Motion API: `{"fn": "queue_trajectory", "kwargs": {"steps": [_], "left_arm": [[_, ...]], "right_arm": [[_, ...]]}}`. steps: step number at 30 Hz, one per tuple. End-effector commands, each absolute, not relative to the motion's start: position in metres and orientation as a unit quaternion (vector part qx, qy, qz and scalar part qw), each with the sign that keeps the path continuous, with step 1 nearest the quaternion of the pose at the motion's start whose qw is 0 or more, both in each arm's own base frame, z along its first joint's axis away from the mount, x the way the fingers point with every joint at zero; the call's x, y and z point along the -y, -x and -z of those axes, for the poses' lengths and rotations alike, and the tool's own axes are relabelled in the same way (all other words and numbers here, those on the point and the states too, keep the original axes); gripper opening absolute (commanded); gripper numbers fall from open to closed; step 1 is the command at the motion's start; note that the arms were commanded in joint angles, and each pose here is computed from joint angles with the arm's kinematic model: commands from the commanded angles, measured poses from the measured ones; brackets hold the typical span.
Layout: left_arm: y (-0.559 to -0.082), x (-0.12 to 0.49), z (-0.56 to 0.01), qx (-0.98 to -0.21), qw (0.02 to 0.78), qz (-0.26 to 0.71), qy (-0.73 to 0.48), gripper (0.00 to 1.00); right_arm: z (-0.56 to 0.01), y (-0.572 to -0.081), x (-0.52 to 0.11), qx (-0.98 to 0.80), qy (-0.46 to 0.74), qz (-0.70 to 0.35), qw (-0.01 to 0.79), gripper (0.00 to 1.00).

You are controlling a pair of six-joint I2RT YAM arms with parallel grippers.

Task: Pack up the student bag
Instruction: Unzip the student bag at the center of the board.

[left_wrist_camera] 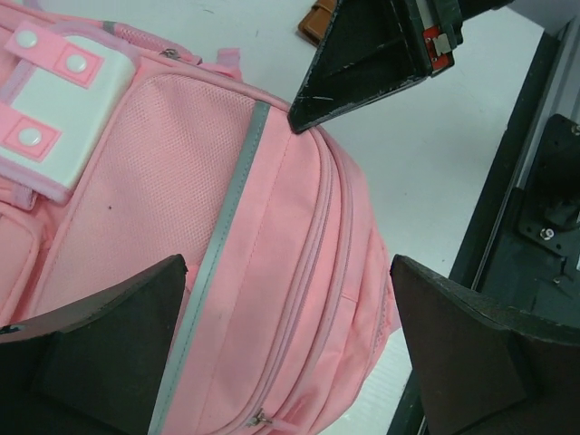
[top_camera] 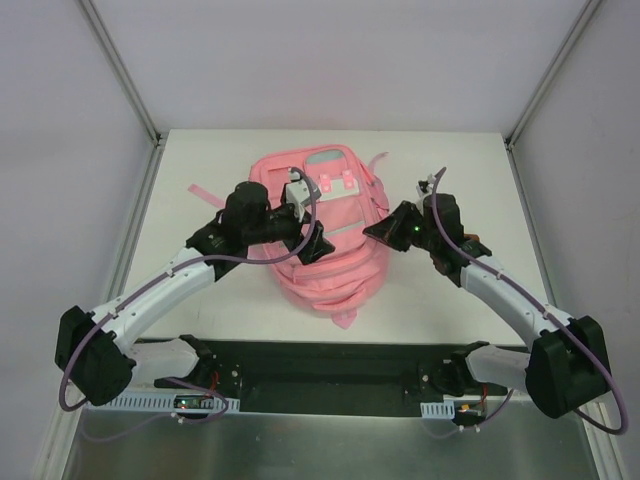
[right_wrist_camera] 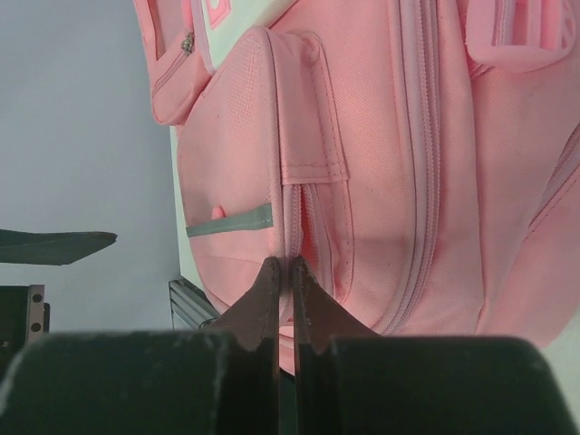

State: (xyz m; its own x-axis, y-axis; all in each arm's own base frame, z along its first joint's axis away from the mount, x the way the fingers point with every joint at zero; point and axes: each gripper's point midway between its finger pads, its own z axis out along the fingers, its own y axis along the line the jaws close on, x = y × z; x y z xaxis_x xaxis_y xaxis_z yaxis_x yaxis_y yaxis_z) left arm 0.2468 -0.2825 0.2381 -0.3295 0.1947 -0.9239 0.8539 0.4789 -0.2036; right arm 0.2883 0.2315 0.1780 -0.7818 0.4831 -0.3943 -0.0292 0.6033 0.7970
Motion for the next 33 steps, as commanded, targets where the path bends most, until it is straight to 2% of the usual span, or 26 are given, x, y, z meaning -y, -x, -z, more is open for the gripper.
{"fn": "queue_trajectory", "kwargs": {"steps": [1,4,11,16,19,25,26,27,29,30,33], "left_arm": [[-0.246,0.298,-0.245,-0.702,0.457,0.346,-0.424,0.94],[-0.243,0.311,-0.236,-0.700,0.443,0.338,-0.447,0.94],[-0.246,0.328,-0.213,-0.712,0.419,0.312,-0.468,0.86],[-0.258,0.326,-0.202,-0.729,0.430,0.261,-0.465,0.79],[-0.267,0.324,-0.199,-0.738,0.438,0.235,-0.457,0.68],[-0.275,0.325,-0.190,-0.746,0.439,0.206,-0.456,0.42],[-0.276,0.325,-0.188,-0.746,0.438,0.203,-0.459,0.37],[-0.276,0.325,-0.186,-0.746,0.437,0.199,-0.461,0.26],[-0.277,0.324,-0.185,-0.748,0.438,0.192,-0.461,0.17],[-0.278,0.324,-0.185,-0.748,0.439,0.189,-0.460,0.10],[-0.281,0.322,-0.185,-0.752,0.444,0.177,-0.454,0.00]], "right_arm": [[-0.253,-0.292,-0.249,-0.784,-0.098,-0.508,0.342,0.01],[-0.261,-0.292,-0.250,-0.779,-0.098,-0.514,0.346,0.01],[-0.272,-0.290,-0.251,-0.772,-0.092,-0.523,0.349,0.01],[-0.277,-0.289,-0.251,-0.770,-0.091,-0.525,0.350,0.01],[-0.280,-0.288,-0.251,-0.768,-0.090,-0.528,0.351,0.01],[-0.283,-0.285,-0.250,-0.766,-0.090,-0.532,0.351,0.01],[-0.284,-0.285,-0.250,-0.765,-0.090,-0.532,0.352,0.01],[-0.284,-0.285,-0.250,-0.764,-0.090,-0.532,0.353,0.01],[-0.284,-0.284,-0.249,-0.764,-0.091,-0.533,0.352,0.01],[-0.286,-0.285,-0.249,-0.763,-0.090,-0.533,0.353,0.01],[-0.285,-0.285,-0.250,-0.764,-0.089,-0.533,0.353,0.01]]}}
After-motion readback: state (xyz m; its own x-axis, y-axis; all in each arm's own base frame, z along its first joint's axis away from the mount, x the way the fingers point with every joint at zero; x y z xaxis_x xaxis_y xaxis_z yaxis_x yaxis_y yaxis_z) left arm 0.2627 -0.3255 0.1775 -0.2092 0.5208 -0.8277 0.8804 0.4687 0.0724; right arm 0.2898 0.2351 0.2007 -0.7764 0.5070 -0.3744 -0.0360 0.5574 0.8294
